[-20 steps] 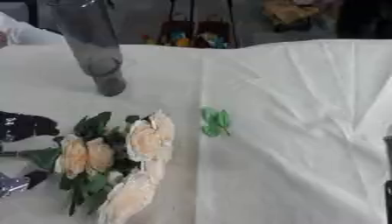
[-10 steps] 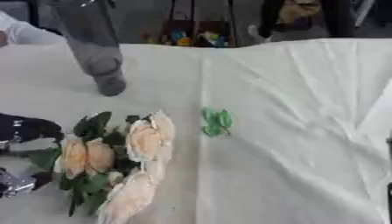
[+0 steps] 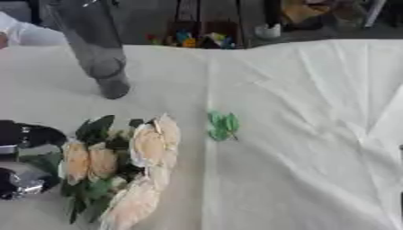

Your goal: Arrange flowers into the vase.

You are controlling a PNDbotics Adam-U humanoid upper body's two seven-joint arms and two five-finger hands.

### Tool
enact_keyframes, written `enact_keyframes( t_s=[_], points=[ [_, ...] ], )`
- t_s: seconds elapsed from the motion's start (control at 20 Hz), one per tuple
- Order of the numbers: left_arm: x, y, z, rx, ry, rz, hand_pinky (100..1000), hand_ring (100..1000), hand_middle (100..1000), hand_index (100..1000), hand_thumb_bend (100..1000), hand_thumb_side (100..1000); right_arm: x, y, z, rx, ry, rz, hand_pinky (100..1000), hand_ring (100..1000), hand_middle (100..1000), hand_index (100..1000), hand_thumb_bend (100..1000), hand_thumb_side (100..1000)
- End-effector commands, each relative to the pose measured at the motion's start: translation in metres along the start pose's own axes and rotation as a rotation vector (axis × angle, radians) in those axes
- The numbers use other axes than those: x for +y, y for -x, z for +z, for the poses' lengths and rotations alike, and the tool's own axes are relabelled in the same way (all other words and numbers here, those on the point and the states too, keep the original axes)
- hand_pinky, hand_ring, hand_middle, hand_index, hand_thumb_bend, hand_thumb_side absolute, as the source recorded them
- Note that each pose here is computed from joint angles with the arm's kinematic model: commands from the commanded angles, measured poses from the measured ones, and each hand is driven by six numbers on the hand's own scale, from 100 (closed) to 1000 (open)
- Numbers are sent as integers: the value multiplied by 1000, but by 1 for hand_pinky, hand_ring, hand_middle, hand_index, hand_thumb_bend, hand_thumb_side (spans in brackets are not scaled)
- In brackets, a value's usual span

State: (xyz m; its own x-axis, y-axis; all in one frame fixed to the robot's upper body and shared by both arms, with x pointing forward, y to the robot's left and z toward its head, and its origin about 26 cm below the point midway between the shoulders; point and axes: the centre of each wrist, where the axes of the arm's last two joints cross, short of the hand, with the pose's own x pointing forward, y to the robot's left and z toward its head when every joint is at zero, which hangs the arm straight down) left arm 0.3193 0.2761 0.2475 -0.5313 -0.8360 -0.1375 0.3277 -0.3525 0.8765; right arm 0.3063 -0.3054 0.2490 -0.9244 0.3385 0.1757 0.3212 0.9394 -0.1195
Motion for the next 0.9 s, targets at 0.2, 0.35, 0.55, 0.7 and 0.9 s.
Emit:
enact_keyframes(
  t_s=[0.2, 0.35, 0.55, 0.7, 0.9],
  points=[
    [5, 8, 0, 19, 22, 7, 873, 928, 958, 1000, 327, 913, -4, -6, -9, -40, -16, 1, 546, 776, 548, 773, 100, 860],
    [4, 11, -3, 28, 33, 8, 873, 923, 958, 1000, 323, 865, -4, -6, -9, -39, -20, 0, 546, 777, 547, 773, 100, 860],
    [4, 12, -5, 34, 43, -8, 871, 922, 956, 1000, 302, 819, -4, -6, -9, -39, -23, -2, 546, 778, 546, 773, 100, 860],
    [4, 12, -6, 36, 34, -15, 866, 917, 949, 1000, 279, 823, -4, -6, -9, -39, -25, -4, 547, 778, 545, 773, 100, 860],
    [3, 12, -8, 43, 12, -31, 856, 908, 939, 991, 262, 797, -4, -6, -9, -39, -27, -3, 548, 779, 544, 772, 100, 859]
  ],
)
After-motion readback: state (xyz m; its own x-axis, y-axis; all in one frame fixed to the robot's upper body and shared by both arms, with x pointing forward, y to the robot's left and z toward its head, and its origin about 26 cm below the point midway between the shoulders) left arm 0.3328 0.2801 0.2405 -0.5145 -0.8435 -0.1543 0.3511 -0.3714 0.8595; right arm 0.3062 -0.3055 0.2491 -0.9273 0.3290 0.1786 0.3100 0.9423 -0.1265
